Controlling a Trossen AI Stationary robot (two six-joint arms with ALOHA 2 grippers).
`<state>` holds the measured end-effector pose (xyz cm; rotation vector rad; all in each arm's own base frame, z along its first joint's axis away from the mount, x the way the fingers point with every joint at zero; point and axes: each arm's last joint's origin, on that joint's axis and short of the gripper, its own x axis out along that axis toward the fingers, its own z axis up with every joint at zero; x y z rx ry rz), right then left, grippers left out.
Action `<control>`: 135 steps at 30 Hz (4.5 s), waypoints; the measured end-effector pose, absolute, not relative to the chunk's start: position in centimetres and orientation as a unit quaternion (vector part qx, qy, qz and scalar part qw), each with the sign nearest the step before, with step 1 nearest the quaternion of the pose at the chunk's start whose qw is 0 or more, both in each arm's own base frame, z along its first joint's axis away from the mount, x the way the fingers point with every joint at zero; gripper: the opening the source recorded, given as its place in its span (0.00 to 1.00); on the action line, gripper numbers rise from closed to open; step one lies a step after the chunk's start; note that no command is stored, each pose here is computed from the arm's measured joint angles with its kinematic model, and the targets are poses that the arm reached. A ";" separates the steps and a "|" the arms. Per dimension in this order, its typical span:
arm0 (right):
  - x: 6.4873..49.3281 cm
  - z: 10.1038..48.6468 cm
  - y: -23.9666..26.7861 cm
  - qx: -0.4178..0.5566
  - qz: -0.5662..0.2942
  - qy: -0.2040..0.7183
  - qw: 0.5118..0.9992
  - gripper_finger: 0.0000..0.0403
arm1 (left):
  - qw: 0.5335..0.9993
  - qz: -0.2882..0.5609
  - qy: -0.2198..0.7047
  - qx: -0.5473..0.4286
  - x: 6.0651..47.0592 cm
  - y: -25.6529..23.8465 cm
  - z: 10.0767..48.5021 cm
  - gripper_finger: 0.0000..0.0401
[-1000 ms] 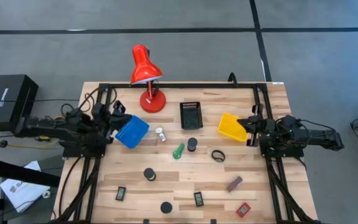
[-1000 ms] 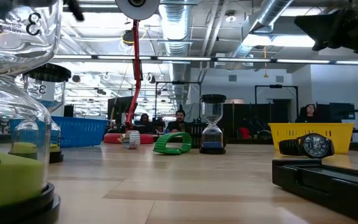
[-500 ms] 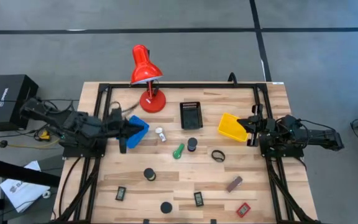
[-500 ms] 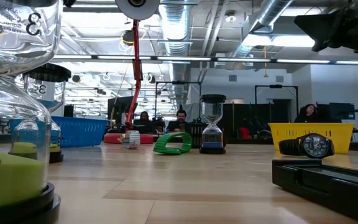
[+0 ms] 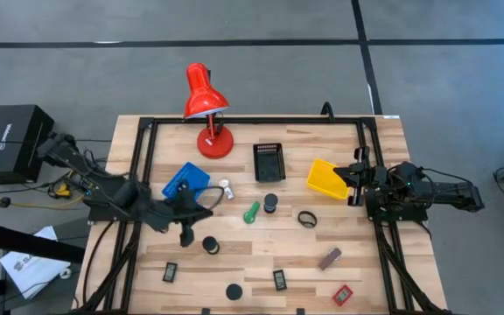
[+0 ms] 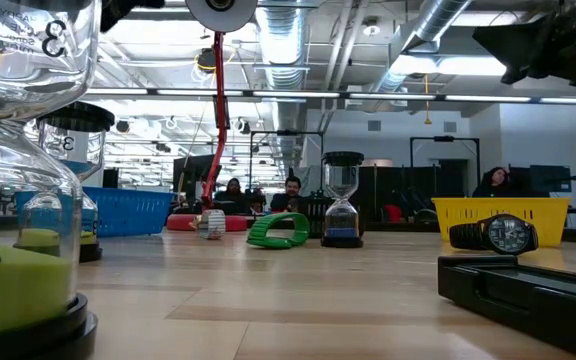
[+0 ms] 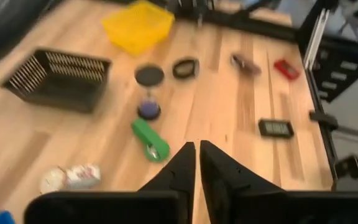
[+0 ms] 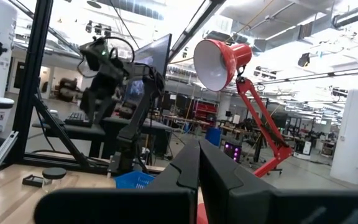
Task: Pick & Place Office items
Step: Put the left black digital clock into the blue basket
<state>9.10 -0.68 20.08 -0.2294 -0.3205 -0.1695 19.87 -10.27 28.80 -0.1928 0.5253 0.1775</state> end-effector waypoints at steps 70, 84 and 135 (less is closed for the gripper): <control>9.2 19.9 -0.7 -0.139 -0.087 -0.147 0.976 0.00 | 0.537 0.237 0.614 -0.527 16.4 -17.9 14.8 0.54; 9.1 19.9 -0.7 -0.166 -0.091 -0.145 0.971 0.00 | 0.479 0.240 0.630 -0.562 15.8 -17.9 16.1 0.52; 10.7 21.3 -1.6 -0.027 -0.211 -0.137 0.967 0.00 | 0.485 0.340 0.599 -0.538 15.2 -18.5 13.2 0.42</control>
